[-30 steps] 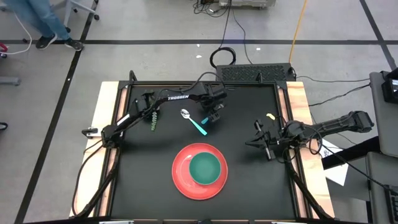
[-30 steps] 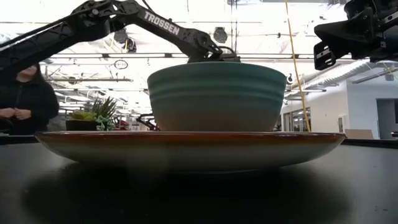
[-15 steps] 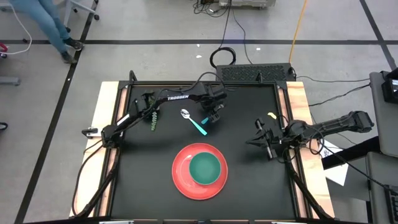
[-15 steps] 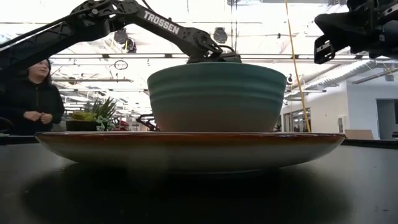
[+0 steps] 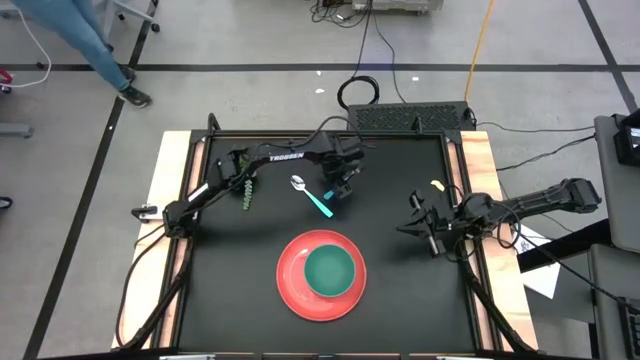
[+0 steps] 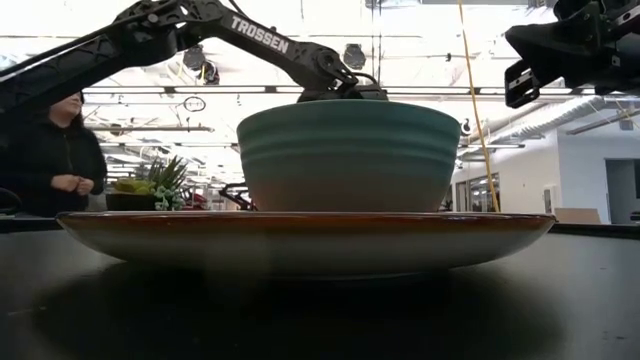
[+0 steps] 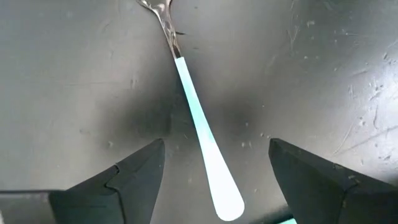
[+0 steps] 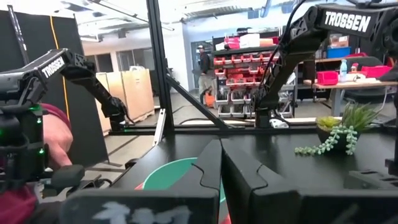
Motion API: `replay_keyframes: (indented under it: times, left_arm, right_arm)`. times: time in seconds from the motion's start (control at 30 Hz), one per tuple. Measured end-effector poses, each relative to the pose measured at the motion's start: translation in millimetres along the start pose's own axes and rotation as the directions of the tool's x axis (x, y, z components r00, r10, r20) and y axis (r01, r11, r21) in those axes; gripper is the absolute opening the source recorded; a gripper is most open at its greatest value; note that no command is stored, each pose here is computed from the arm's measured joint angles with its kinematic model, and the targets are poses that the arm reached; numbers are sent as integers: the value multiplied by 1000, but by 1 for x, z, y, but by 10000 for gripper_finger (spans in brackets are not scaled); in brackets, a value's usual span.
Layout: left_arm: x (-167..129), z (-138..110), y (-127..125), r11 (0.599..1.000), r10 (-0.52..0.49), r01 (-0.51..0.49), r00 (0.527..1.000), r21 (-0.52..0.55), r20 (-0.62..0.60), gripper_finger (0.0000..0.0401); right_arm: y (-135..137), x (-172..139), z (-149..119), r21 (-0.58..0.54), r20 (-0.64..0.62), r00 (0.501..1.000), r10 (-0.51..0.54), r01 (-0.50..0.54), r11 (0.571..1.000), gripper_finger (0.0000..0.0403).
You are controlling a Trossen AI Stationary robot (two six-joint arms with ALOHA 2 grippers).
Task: Set table place
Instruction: Put the blue fork on the orange plate to the left of the green bowl
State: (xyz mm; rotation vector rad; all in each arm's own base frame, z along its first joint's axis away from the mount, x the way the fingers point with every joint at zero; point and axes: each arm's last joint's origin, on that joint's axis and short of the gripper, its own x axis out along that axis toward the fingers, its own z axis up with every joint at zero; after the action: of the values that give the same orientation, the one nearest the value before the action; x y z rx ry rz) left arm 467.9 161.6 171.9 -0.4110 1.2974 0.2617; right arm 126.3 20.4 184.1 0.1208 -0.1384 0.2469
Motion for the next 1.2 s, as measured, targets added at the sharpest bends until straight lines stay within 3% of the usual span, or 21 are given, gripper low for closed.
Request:
replay_keyframes:
  times: [0.23,0.5,0.63,1.03,1.2]
  left_arm:
    - [-14,6,3,1000,-8,9,1000,-20,21,294]
    - [-19,6,27,997,-33,34,999,-70,8,294]
    - [-20,10,33,992,-95,98,995,-80,39,294]
    - [-17,8,7,996,-85,84,996,29,36,294]
    - [-15,6,0,998,-5,4,1000,62,23,294]
  right_arm:
    - [0,0,0,-2,-4,1000,-1,1,1000,0]
    - [0,0,-1,-25,-6,1000,-1,1,1000,0]
    - [0,0,0,-28,-3,1000,0,0,1000,0]
    - [0,0,2,-80,17,1000,2,-1,997,0]
    - [0,0,2,-80,17,1000,2,0,997,0]
